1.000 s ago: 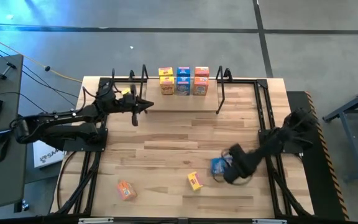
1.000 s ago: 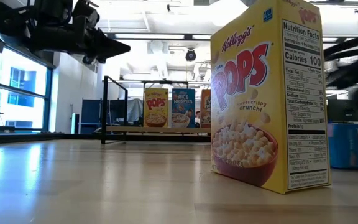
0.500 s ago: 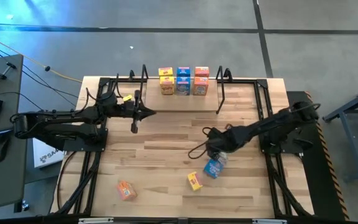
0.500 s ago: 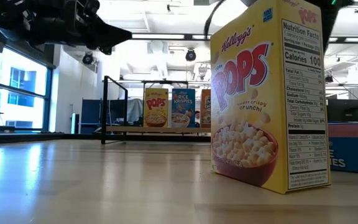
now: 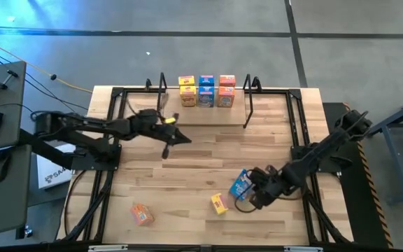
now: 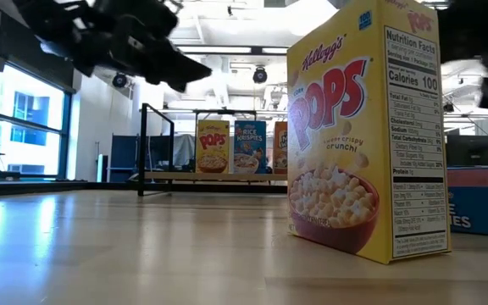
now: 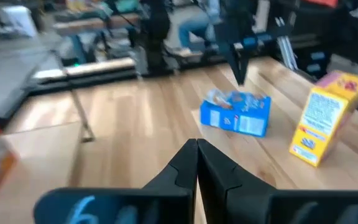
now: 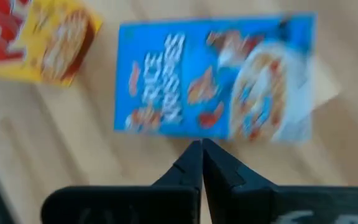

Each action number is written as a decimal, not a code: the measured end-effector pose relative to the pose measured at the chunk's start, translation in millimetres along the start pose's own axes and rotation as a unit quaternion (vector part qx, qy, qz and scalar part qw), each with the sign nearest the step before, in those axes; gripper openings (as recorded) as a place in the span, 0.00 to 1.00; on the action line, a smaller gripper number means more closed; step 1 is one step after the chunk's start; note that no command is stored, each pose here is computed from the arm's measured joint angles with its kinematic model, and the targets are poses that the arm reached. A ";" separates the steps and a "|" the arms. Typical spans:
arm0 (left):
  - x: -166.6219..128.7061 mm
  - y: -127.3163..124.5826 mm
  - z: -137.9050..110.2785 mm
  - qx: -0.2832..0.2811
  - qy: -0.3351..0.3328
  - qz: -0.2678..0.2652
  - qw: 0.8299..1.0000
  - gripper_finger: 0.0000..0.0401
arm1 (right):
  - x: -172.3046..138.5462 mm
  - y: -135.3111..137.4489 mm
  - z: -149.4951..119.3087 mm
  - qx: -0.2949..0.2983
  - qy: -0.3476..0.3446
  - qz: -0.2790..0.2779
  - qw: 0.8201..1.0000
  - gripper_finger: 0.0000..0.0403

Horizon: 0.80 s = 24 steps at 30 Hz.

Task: Stack cereal on shelf
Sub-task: Put the blue cereal box on the shelf aligned with the other blue cereal box

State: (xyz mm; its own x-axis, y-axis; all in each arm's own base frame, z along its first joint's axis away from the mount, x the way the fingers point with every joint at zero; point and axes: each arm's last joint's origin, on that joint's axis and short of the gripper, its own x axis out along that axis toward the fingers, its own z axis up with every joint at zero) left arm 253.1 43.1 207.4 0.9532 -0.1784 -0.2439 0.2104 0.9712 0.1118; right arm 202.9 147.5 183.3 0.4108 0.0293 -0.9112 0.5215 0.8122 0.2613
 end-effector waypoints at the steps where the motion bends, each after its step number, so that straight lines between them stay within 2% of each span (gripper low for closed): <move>1: 6.4 -1.2 -1.5 0.002 0.007 -0.008 1.000 0.00 | 1.6 -0.8 -3.9 0.005 0.004 0.001 1.000 0.00; 5: 28.6 -6.2 -7.4 -0.001 0.034 -0.034 0.999 0.00 | 12.0 -8.7 -13.1 0.015 0.003 0.006 1.000 0.00; 9: 42.4 -12.4 -13.4 -0.006 0.053 -0.053 0.997 0.00 | 23.2 -23.3 -10.4 0.024 -0.019 -0.017 0.999 0.00; 17: 54.7 -15.3 -28.5 -0.017 0.081 -0.063 0.995 0.00 | 33.0 -41.1 24.1 -0.008 -0.098 -0.059 0.993 0.00; 21: 63.2 -20.3 -39.7 -0.024 0.094 -0.071 0.993 0.00 | 25.6 -40.4 36.8 -0.049 -0.074 -0.057 0.994 0.00; 24: 69.1 -28.1 -43.2 -0.022 0.091 -0.084 0.992 0.00 | 21.6 -36.0 34.0 -0.063 -0.016 -0.021 0.998 0.00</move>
State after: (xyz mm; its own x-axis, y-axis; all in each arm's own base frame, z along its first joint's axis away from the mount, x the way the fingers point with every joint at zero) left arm 303.7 10.2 145.8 0.8499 -0.3099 -0.4262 0.3489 0.9371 0.0143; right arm 218.4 99.1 165.0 0.4150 -0.0238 -0.9095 0.4424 0.8788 0.1788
